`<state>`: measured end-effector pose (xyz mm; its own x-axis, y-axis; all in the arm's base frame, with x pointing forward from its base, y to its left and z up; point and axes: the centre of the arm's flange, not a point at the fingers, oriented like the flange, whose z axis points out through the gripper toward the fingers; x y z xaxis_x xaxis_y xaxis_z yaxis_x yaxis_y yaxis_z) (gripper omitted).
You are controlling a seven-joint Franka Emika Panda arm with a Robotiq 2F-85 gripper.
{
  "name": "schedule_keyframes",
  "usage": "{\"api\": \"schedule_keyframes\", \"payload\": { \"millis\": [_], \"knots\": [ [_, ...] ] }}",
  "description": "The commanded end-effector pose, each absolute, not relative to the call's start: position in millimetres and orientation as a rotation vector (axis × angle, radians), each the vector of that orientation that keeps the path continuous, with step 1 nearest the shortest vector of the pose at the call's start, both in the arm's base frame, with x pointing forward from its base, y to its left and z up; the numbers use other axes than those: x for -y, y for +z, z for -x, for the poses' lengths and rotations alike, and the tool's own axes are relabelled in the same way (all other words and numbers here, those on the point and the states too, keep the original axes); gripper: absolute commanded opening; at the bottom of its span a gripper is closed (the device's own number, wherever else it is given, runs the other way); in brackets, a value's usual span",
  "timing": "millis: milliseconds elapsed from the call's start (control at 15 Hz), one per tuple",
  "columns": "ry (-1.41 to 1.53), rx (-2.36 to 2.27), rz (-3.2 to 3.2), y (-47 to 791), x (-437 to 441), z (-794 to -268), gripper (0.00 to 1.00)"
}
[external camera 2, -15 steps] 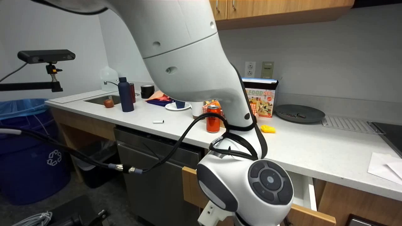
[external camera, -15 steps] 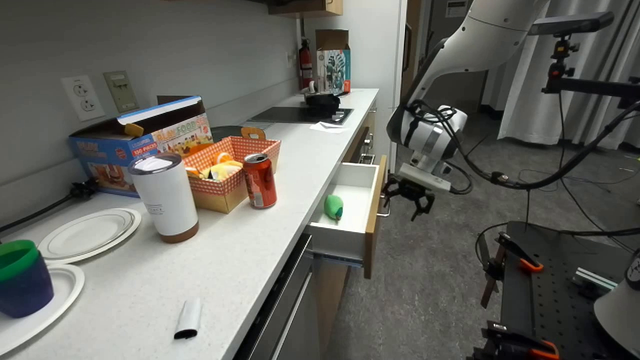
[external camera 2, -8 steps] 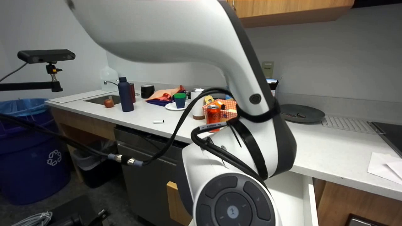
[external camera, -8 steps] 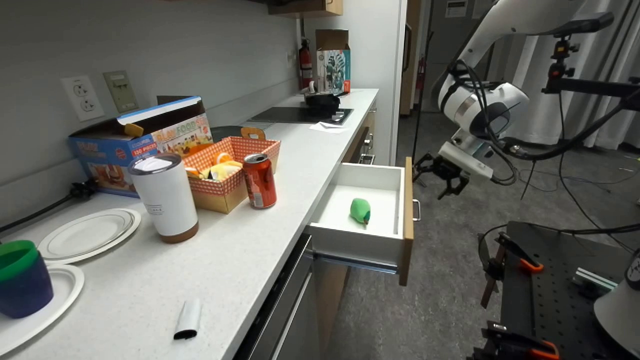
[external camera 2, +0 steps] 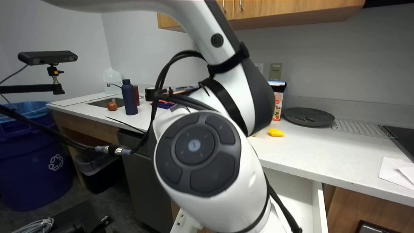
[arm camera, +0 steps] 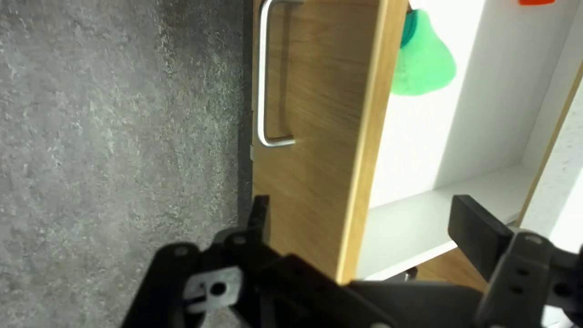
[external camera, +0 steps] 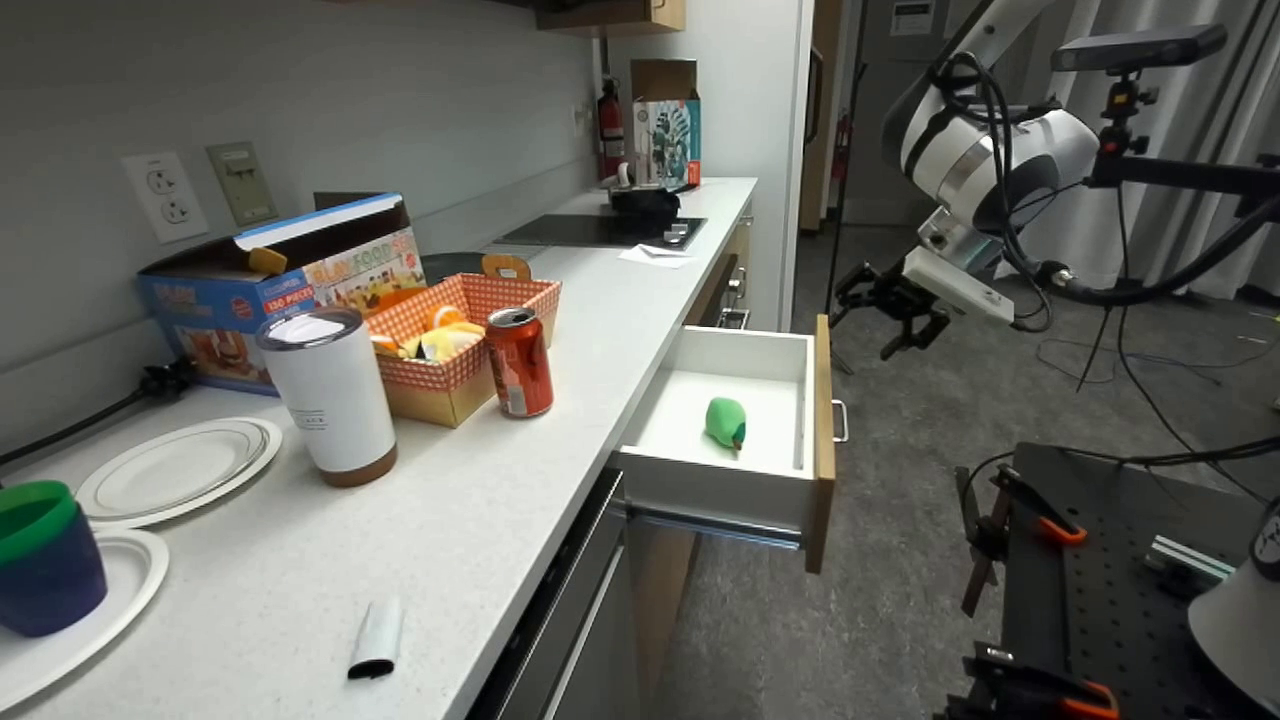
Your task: Open the left drawer then remove the green pear and put it in the basket.
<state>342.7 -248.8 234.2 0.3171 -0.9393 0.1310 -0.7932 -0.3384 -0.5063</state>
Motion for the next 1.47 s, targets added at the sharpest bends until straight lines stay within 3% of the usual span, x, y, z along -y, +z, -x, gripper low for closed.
{"api": "schedule_keyframes", "payload": {
  "millis": [0, 1000, 1400],
  "knots": [
    [-0.648, -1.406, 2.431, 287.6, 221.3, -371.0, 1.00],
    [-0.698, -0.744, 2.851, 404.4, 149.4, -434.8, 1.00],
    [-0.696, -0.773, 2.846, 386.0, 155.2, -437.7, 1.00]
  ]
}}
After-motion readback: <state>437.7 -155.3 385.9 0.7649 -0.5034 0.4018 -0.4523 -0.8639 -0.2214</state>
